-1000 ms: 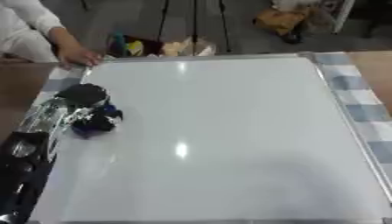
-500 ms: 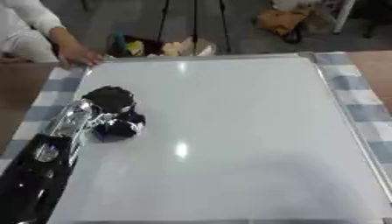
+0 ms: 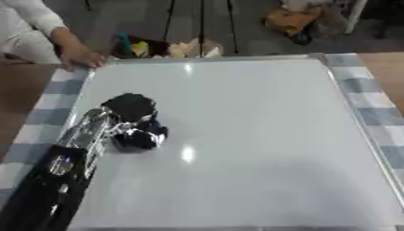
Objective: Wipe the whiteboard clean with a brush.
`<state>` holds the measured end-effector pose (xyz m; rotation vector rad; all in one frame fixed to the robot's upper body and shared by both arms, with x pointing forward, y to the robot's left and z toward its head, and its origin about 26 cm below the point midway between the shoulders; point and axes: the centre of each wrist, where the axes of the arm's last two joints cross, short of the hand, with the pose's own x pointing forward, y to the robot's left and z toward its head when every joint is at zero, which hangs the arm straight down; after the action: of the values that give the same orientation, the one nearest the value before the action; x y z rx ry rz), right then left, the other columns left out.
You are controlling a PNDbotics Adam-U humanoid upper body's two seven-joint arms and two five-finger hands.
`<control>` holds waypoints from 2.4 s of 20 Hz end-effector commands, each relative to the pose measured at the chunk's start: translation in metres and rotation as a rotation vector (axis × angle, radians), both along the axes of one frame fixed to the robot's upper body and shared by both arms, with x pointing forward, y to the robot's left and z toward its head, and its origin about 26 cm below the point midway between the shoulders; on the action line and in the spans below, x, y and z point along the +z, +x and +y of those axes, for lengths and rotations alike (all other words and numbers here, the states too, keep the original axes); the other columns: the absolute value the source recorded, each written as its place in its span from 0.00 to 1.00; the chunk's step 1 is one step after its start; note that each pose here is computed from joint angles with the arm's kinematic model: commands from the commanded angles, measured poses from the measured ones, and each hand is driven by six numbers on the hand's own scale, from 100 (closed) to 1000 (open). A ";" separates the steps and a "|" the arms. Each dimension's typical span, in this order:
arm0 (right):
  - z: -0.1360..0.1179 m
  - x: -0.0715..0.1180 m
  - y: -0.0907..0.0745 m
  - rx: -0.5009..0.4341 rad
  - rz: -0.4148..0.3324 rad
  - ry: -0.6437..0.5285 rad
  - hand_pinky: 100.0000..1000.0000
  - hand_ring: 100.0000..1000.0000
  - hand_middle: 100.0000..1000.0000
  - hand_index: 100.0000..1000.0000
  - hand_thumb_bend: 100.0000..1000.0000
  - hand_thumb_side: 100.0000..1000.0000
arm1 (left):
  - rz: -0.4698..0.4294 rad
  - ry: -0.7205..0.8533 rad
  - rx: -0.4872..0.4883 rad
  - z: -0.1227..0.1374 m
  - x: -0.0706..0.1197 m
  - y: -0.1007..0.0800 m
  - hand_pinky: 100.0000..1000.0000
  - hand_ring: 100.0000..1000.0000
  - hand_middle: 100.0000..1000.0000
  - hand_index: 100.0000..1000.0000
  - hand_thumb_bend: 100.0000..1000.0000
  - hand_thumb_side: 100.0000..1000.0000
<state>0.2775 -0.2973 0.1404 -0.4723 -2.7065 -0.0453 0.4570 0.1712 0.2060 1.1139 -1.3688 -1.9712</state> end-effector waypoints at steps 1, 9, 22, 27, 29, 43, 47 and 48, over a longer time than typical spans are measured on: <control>-0.002 0.008 -0.002 0.001 -0.026 -0.010 0.60 0.72 0.53 0.78 0.00 0.73 | 0.035 -0.002 -0.048 -0.015 -0.008 -0.007 0.12 0.32 0.13 0.26 0.00 0.74; -0.003 0.008 -0.002 -0.004 -0.029 -0.010 0.60 0.72 0.53 0.78 0.00 0.74 | 0.063 -0.040 -0.125 -0.032 -0.005 -0.028 0.07 0.28 0.10 0.25 0.00 0.76; -0.003 0.009 -0.002 -0.002 -0.038 -0.010 0.60 0.72 0.53 0.78 0.00 0.74 | 0.150 -0.055 -0.237 -0.068 -0.019 -0.056 0.04 0.26 0.09 0.24 0.00 0.77; -0.004 0.010 -0.002 0.001 -0.042 -0.011 0.61 0.72 0.53 0.78 0.00 0.74 | 0.152 -0.032 -0.316 -0.081 -0.025 -0.064 0.03 0.26 0.09 0.24 0.00 0.77; -0.004 0.010 -0.001 0.002 -0.044 -0.012 0.61 0.72 0.53 0.78 0.00 0.74 | 0.153 -0.023 -0.354 -0.087 -0.029 -0.067 0.03 0.26 0.08 0.24 0.00 0.78; -0.004 0.012 -0.001 0.007 -0.047 -0.009 0.61 0.72 0.53 0.78 0.00 0.74 | 0.199 0.017 -0.548 -0.097 -0.040 -0.072 0.01 0.24 0.07 0.23 0.00 0.78; -0.004 0.011 -0.001 0.009 -0.046 -0.008 0.61 0.72 0.53 0.78 0.00 0.74 | 0.201 0.023 -0.563 -0.095 -0.042 -0.071 0.01 0.24 0.07 0.23 0.00 0.78; -0.004 0.011 -0.001 0.008 -0.046 -0.008 0.61 0.72 0.53 0.78 0.00 0.74 | 0.200 0.024 -0.567 -0.094 -0.042 -0.071 0.01 0.24 0.07 0.23 0.00 0.78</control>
<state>0.2782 -0.2986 0.1426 -0.4652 -2.7210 -0.0621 0.3850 0.0758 0.1737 0.5917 -1.7767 -2.2722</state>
